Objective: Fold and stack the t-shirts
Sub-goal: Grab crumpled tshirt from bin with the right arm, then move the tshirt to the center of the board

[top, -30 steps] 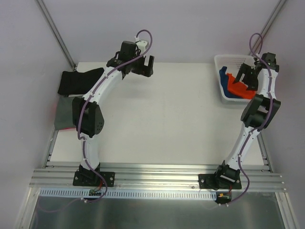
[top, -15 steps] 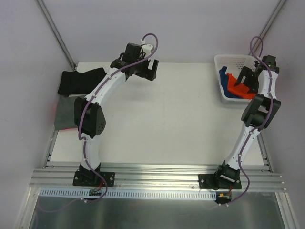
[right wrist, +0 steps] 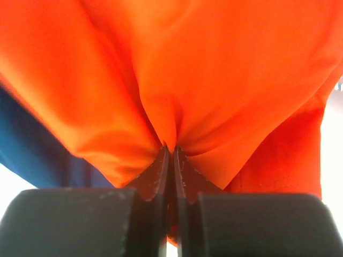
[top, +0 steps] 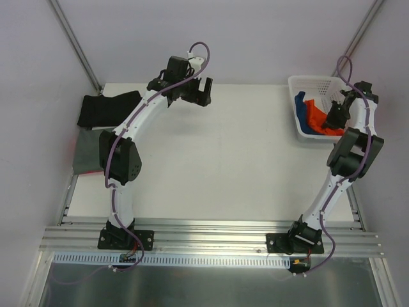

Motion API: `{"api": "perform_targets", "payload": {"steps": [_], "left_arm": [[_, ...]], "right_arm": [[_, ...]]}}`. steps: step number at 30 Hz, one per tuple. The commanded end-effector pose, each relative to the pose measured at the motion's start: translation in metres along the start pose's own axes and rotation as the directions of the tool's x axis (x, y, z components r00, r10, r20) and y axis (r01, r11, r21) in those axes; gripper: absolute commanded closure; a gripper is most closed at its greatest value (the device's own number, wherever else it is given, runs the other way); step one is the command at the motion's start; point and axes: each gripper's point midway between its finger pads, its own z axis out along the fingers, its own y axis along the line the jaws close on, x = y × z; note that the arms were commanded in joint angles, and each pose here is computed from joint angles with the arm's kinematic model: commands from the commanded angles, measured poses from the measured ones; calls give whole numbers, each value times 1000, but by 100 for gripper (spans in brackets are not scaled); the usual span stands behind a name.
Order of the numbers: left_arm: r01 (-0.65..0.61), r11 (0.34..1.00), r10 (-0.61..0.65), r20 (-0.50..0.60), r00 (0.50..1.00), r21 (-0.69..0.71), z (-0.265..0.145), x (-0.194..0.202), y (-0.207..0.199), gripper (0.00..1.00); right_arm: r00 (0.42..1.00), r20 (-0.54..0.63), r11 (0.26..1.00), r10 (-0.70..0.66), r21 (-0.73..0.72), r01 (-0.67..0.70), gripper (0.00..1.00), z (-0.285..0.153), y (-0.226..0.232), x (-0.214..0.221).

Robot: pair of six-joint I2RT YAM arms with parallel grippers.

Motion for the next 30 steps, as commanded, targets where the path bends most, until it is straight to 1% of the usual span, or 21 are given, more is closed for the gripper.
{"api": "perform_targets", "payload": {"steps": [1, 8, 11, 12, 15, 18, 19, 20, 21, 23, 25, 26, 27, 28, 29, 30], "left_arm": [[24, 999, -26, 52, 998, 40, -8, -21, -12, 1], [57, 997, -60, 46, 997, 54, -1, -21, -10, 1], [63, 997, -65, 43, 997, 50, -3, -20, -8, 1], [65, 997, -67, 41, 997, 43, -3, -18, -7, 1], [66, 998, -67, 41, 997, 23, -3, -17, -1, 1], [61, 998, -59, 65, 996, -23, -7, -25, 9, 1], [75, 996, -70, 78, 994, -55, -11, -28, 18, 1], [89, 989, -77, 99, 992, -119, -15, -33, 32, 1], [110, 982, -94, 114, 989, -151, -18, -37, 41, 1], [160, 958, -125, 156, 980, -238, -31, -45, 72, 1], [188, 941, -137, 192, 972, -282, -42, -54, 91, 1], [220, 914, -150, 221, 964, -340, -53, -57, 116, 1], [233, 905, -153, 238, 959, -357, -59, -60, 126, 1], [240, 895, -152, 249, 956, -377, -65, -62, 135, 1], [248, 880, -148, 263, 953, -405, -73, -64, 150, 1], [254, 867, -141, 277, 950, -428, -78, -67, 158, 1]], "right_arm": [[998, 58, 1000, -1, -28, 3, 99, -36, 14, -11], [977, 213, 993, -30, -107, 54, 99, -88, 48, -46], [960, 281, 985, -7, -164, 55, 99, -115, 65, -60], [947, 320, 980, 27, -193, 37, 99, -129, 74, -71], [906, 421, 956, 39, -279, 89, 99, -163, 105, -93], [872, 489, 918, -7, -342, 200, 99, -189, 147, -100], [859, 512, 896, -11, -375, 235, 99, -204, 163, -100], [846, 532, 871, -28, -402, 281, 99, -211, 184, -99], [840, 542, 855, -35, -418, 306, 99, -218, 197, -97], [833, 550, 801, -55, -473, 366, 99, -230, 235, -85], [833, 548, 751, -75, -519, 409, 100, -237, 263, -73], [842, 535, 710, -77, -563, 423, 99, -242, 290, -62], [843, 531, 680, -86, -587, 439, 100, -244, 306, -55], [826, 556, 630, -96, -608, 482, 99, -258, 325, -51], [825, 554, 578, -108, -640, 506, 99, -267, 351, -37], [820, 562, 546, -110, -655, 522, 99, -275, 365, -32]]}}
